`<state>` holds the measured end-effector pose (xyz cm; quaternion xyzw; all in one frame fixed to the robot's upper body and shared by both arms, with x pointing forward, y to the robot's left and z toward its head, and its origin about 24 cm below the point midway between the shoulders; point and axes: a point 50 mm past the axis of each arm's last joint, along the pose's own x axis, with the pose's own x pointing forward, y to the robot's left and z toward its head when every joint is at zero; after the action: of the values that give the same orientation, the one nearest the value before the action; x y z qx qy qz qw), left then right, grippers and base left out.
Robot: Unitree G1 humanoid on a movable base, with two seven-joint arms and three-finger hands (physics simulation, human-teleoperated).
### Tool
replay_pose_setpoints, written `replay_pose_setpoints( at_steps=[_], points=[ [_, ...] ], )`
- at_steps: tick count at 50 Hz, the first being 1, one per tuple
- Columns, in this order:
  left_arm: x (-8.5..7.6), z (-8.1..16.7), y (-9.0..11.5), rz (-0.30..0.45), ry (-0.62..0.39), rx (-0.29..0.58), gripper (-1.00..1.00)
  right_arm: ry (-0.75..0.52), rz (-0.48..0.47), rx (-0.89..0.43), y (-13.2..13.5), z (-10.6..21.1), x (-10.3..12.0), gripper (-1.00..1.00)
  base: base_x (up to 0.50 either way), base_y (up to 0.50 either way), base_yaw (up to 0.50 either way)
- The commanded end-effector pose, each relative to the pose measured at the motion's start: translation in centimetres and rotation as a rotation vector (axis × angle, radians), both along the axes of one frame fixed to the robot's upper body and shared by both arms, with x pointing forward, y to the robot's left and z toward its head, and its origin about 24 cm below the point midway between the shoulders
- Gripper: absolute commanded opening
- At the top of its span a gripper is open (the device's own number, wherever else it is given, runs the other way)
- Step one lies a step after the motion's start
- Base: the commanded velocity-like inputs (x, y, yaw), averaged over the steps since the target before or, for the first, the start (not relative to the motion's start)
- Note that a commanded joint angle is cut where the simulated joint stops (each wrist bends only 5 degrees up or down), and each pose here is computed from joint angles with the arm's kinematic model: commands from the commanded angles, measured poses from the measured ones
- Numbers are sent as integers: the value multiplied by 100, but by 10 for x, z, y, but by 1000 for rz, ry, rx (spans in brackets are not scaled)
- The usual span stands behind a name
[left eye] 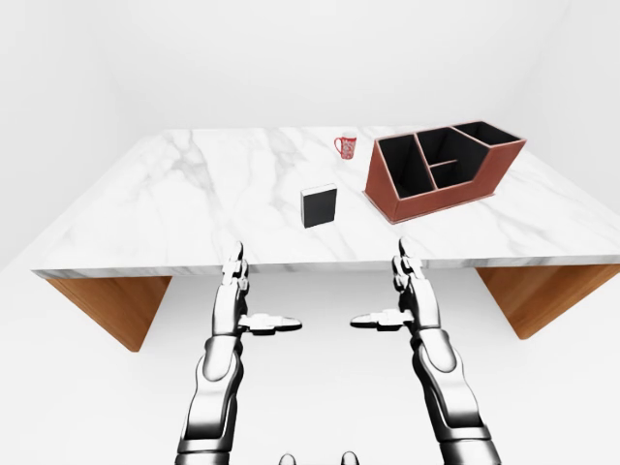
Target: Pick up the book and place it in the left compartment of the caddy.
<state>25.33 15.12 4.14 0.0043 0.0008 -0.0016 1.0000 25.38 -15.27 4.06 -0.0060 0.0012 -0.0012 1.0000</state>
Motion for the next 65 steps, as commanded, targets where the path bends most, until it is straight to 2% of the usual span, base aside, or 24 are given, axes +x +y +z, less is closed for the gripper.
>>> replay_pose_setpoints(
  at_steps=[1,3,4,13,24,25,30,36,42,43,53,65],
  points=[
    [-1,0,1,-13,5,41,100,3,-16,-54,-7,-2,1,100,0,0,0],
    [0,-2,1,-18,6,29,100,18,-29,-82,-7,-3,0,100,0,0,0],
    [2,-3,0,-38,12,-12,100,16,-25,-73,-6,-3,1,100,0,0,0],
    [-2,0,-2,-43,6,1,100,5,-44,-71,-11,1,0,100,0,0,0],
    [-1,-2,-1,-46,11,-14,100,-37,-117,-57,-27,14,-8,100,0,0,0],
    [0,-4,-2,-46,9,-4,100,-57,-122,-92,-27,20,-10,100,0,0,0],
    [-1,-2,-3,-50,7,12,100,-65,-142,-99,-29,26,-13,100,0,0,0],
    [-1,-2,-3,-48,8,9,100,-86,-169,-66,-36,33,-16,100,0,0,0],
    [0,-3,-2,-39,1,28,100,-158,-190,-59,-41,50,-22,100,0,0,0],
    [0,-2,-2,-39,1,29,100,-175,-209,-43,-49,53,-25,100,0,0,0],
    [-2,-3,-2,-37,3,31,100,-212,-255,-72,-58,63,-32,100,0,0,0],
    [-1,-5,-2,-43,7,32,100,-309,-348,-54,-91,85,-56,100,0,0,0]
  ],
)
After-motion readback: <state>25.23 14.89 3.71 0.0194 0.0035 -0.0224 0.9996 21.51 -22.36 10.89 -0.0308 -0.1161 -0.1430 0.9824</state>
